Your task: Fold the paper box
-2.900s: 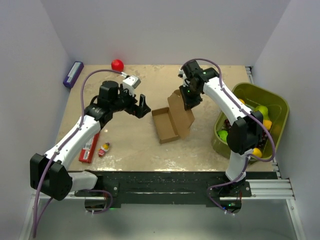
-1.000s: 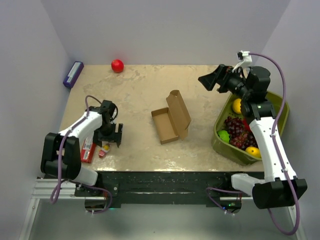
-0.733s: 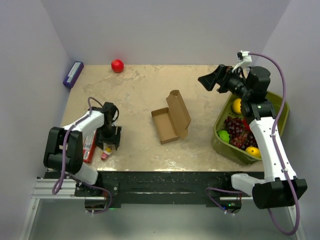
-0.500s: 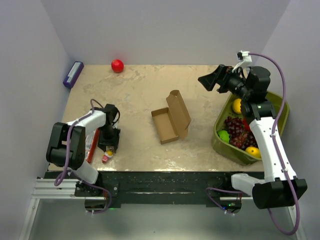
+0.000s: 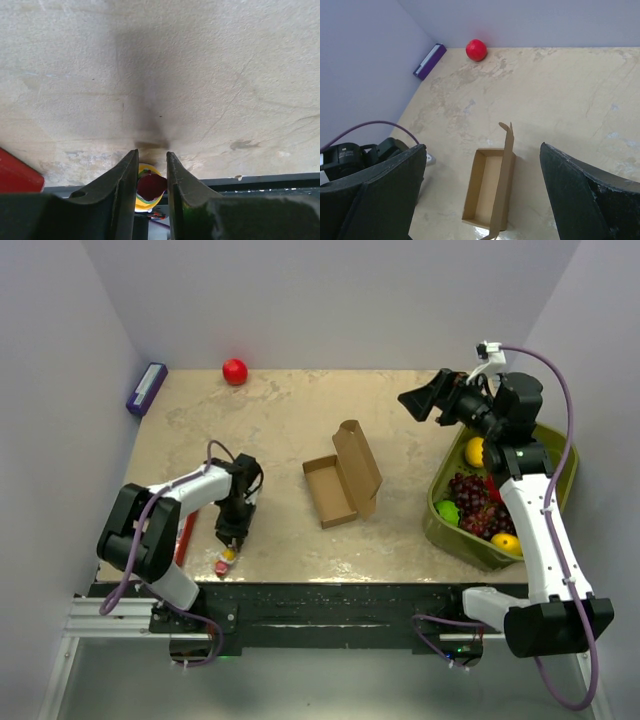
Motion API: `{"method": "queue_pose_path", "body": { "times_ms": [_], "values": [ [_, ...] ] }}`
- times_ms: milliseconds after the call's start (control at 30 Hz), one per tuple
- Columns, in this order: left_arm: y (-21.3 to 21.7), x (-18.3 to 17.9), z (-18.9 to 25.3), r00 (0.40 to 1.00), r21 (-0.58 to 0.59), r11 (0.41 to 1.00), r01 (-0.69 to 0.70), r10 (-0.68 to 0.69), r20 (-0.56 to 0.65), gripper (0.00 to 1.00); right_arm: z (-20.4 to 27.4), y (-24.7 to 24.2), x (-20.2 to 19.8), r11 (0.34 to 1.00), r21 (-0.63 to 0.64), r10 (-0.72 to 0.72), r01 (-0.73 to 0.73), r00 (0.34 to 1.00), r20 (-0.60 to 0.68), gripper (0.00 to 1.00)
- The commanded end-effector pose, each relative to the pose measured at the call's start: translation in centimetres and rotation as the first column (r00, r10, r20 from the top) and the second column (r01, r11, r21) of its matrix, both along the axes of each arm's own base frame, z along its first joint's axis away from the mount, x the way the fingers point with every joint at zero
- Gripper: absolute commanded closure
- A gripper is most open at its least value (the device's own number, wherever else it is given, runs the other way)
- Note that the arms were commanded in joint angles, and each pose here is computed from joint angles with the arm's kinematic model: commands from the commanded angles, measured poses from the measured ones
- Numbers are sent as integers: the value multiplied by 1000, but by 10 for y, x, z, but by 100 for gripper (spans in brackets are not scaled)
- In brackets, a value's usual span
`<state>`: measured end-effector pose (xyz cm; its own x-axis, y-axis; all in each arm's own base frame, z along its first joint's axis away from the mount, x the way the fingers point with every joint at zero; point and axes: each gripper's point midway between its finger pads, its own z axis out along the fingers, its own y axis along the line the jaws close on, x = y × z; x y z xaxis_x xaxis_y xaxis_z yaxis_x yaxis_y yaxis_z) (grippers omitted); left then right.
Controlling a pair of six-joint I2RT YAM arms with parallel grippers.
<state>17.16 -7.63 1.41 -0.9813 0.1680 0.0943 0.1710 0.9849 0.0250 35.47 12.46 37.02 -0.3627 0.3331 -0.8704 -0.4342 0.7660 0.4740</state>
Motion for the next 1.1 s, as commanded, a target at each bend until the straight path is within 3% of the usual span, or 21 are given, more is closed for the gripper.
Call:
{"method": "queue_pose_path", "body": {
  "times_ms": [0, 100, 167, 267, 400, 833, 933, 1067],
  "values": [
    [-2, 23, 29, 995, 5, 1000, -18, 17, 103, 66, 4, 3, -2, 999, 3, 34, -34, 999, 30, 1],
    [2, 20, 49, 992, 20, 999, -44, 41, 123, 33, 3, 3, -2, 999, 7, 38, -38, 999, 27, 1],
    [-2, 10, 57, 987, -12, 995, -98, 99, 124, 22, 3, 3, -2, 999, 10, 41, -41, 999, 29, 1],
    [-7, -13, 54, 979, -67, 983, -171, 177, 99, 16, 6, 8, -6, 997, 30, 68, -69, 997, 37, 1],
    [14, -37, 38, 976, 19, 979, -204, 202, 81, 0, 11, 11, -11, 995, 44, 89, -92, 995, 50, 1],
    [-15, -19, 11, 971, -92, 969, -229, 235, 49, 1, 15, 14, -17, 993, 55, 105, -108, 993, 56, 1],
    [-17, -15, 7, 975, -95, 973, -212, 217, 45, 8, 17, 14, -16, 993, 52, 104, -107, 993, 59, 1],
    [-23, -1, 11, 976, -123, 973, -193, 203, 78, 32, 16, 13, -15, 993, 52, 99, -102, 993, 56, 1]
  ]
}}
